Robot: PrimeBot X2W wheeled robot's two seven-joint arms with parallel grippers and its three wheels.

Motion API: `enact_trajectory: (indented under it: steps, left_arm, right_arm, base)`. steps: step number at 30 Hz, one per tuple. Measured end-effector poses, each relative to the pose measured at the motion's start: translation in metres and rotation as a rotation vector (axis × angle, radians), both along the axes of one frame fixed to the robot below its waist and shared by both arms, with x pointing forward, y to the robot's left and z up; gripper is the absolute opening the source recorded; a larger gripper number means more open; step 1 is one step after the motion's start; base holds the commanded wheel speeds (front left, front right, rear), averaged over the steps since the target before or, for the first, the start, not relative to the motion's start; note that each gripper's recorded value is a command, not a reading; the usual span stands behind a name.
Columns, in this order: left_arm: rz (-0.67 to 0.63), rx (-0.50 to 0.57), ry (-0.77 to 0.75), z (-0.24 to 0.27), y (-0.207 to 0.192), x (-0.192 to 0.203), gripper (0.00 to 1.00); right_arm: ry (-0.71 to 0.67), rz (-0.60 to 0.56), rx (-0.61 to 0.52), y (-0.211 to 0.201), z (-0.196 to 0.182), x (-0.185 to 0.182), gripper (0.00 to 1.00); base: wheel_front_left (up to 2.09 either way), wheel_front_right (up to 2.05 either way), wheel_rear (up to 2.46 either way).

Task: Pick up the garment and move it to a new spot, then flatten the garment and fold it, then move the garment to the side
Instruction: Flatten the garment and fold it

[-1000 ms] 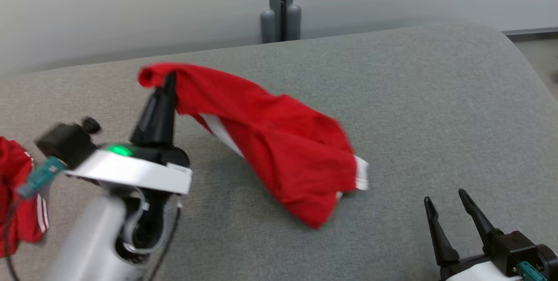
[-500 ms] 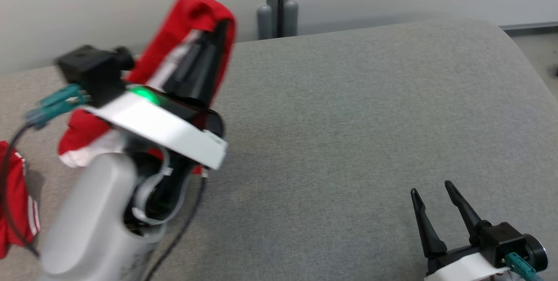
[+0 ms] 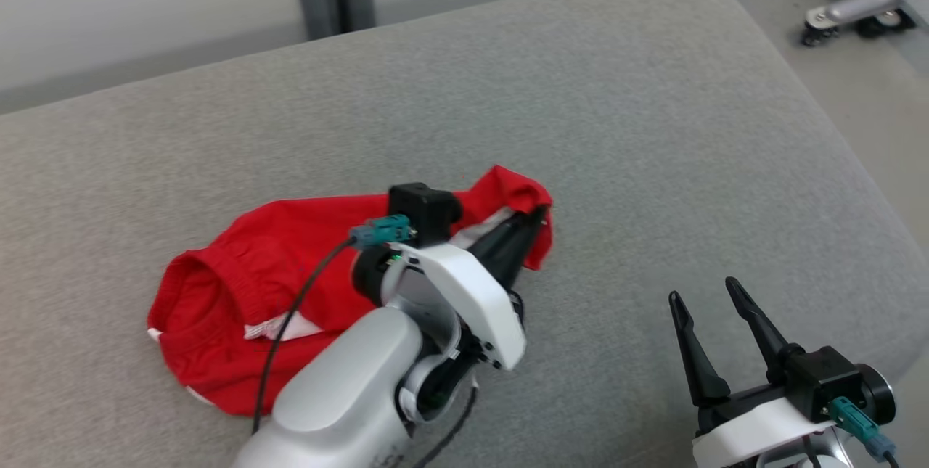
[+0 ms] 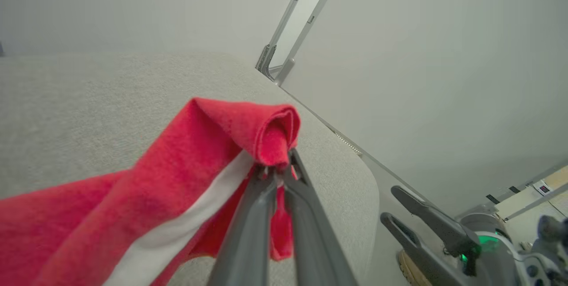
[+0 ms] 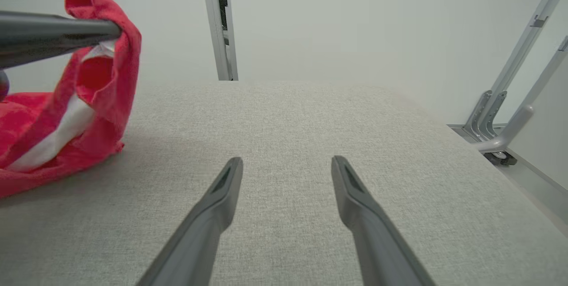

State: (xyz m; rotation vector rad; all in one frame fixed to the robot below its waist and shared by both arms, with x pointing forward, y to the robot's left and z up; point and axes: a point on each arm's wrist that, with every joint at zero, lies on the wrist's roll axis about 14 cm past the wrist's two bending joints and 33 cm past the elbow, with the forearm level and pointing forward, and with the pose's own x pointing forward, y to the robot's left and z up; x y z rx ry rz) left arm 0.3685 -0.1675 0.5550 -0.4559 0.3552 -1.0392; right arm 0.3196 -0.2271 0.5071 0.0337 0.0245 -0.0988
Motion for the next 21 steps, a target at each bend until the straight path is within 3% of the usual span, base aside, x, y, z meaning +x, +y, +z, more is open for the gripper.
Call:
enact_trajectory:
  steps: [4, 7, 8, 9, 17, 21]
  left_arm:
    - [-0.14, -0.043, 0.015, 0.002, -0.035, -0.032, 0.0]
    - [-0.143, -0.074, 0.02, 0.003, -0.045, -0.036, 0.0]
    - [-0.14, -0.063, 0.009, 0.0, -0.047, -0.036, 0.45]
    - [-0.137, -0.056, 0.002, -0.003, -0.048, -0.036, 1.0]
    - [-0.184, 0.029, -0.061, -0.019, -0.044, -0.059, 1.0]
    - [-0.091, 0.024, -0.109, -0.015, -0.027, -0.049, 1.0]
  right_arm:
    - [0.015, -0.044, -0.005, -0.012, -0.003, -0.008, 1.0]
    - [0.031, -0.065, -0.002, -0.017, -0.007, -0.012, 1.0]
    - [0.035, -0.069, 0.0, -0.018, -0.008, -0.013, 1.0]
    - [0.037, -0.071, 0.001, -0.018, -0.009, -0.014, 1.0]
    - [0.027, -0.081, 0.007, -0.021, -0.007, -0.014, 1.0]
    - [0.018, -0.052, 0.007, -0.012, -0.006, -0.011, 1.0]
  base:
    - [0.0, 0.0, 0.0]
    - [0.0, 0.0, 0.0]
    - [0.0, 0.0, 0.0]
    - [0.0, 0.0, 0.0]
    - [0.0, 0.0, 0.0]
    - [0.0, 0.0, 0.0]
